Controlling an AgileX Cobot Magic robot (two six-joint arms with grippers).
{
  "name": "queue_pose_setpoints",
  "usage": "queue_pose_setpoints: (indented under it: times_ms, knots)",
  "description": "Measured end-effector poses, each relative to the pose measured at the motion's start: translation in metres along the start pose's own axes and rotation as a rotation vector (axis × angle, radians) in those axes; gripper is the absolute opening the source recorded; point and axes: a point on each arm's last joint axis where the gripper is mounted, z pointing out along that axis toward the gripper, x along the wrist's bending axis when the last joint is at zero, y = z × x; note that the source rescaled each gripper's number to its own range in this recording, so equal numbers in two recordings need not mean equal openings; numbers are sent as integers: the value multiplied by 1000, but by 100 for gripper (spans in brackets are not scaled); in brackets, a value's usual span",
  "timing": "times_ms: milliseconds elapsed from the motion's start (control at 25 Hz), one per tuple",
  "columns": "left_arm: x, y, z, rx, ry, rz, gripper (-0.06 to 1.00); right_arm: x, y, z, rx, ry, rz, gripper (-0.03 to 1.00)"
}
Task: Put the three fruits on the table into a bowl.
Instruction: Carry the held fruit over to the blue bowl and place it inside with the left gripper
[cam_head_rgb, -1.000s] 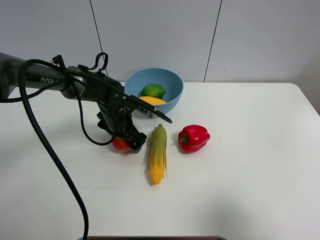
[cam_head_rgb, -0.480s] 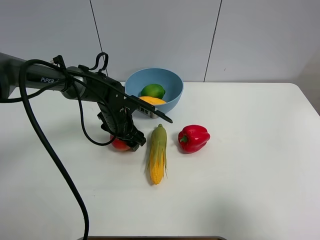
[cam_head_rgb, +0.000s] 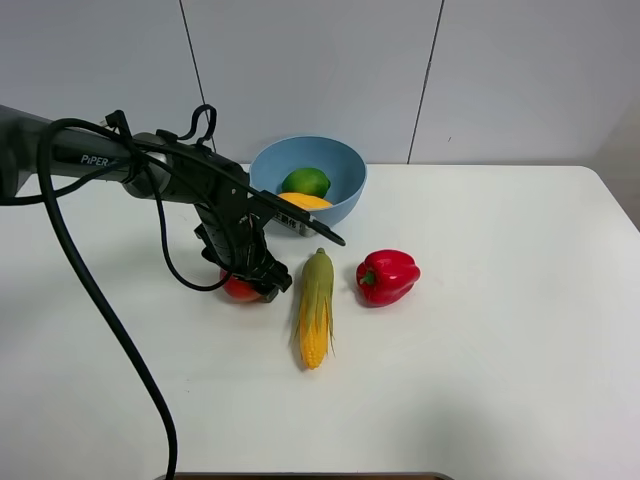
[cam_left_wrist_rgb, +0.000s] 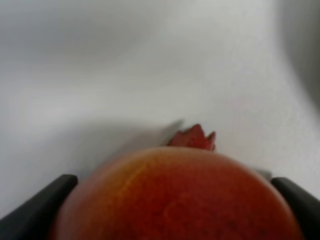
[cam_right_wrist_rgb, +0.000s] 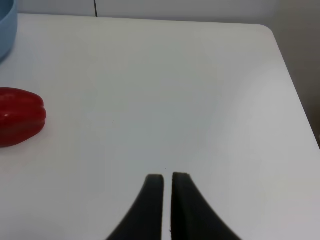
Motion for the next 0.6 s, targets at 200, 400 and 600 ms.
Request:
queue_pose_setpoints:
  times_ms: [200, 400, 600]
  knots:
    - [1, 8, -34, -77, 7, -1, 0, 0, 0, 0, 0, 0, 0, 0]
    - [4, 17, -95, -226, 26, 7, 0, 0, 0, 0, 0, 0, 0, 0]
    - [6, 23, -155, -450, 51, 19, 0, 0, 0, 0, 0, 0, 0, 0]
